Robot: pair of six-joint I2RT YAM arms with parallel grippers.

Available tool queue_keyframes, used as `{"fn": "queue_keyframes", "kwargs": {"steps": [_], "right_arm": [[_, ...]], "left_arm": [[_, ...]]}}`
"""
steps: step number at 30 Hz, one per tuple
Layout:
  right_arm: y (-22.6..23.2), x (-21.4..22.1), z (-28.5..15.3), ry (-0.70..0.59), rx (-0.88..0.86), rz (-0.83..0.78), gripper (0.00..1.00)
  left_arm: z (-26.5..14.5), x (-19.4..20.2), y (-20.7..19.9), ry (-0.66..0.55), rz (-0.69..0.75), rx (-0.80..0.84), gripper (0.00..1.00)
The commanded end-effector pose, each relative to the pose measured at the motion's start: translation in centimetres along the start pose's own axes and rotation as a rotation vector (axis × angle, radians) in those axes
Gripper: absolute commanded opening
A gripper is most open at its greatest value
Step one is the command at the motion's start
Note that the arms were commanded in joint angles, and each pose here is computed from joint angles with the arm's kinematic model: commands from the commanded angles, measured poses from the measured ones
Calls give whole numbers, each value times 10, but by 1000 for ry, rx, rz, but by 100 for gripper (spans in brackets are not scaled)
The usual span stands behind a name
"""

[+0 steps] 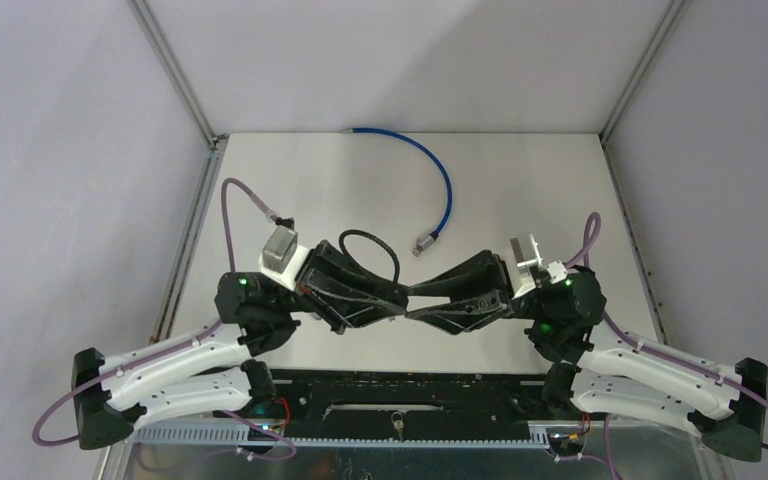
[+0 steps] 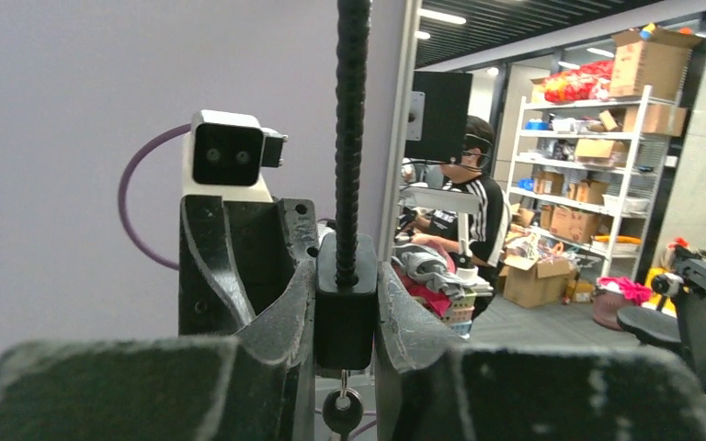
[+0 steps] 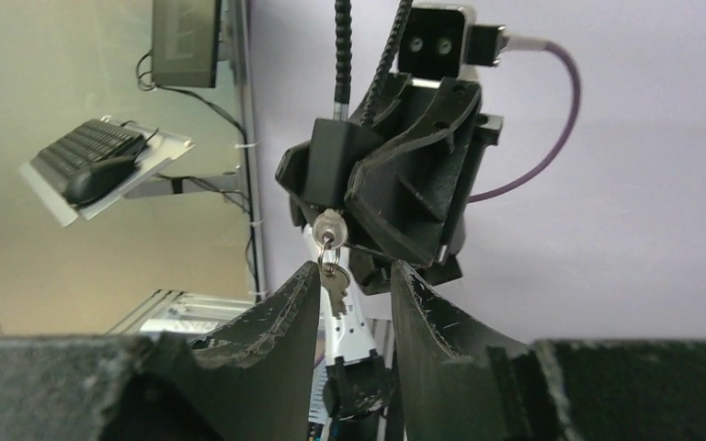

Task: Lock with the key
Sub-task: Lock the lock.

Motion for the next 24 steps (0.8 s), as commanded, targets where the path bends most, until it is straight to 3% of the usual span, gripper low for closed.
{"fn": "queue_keyframes", "kwargs": {"steps": [1, 24], "right_arm": [[19, 0, 1, 48, -113, 25, 37], [36, -11, 6, 36, -202, 41, 37]], "left_arm": [[11, -33, -20, -73, 39, 129, 0], [15, -11, -21, 6, 16, 205, 0]]}}
Point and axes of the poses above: each gripper's point midway between its finger pads, its own z axis out along the fingers, its own y axis along the line the jaws close on, x = y × z, the point moved 3 cm from there along -z, back along the fingers, and after that the axes turned 14 degrees about z, right-handed, at the moved point
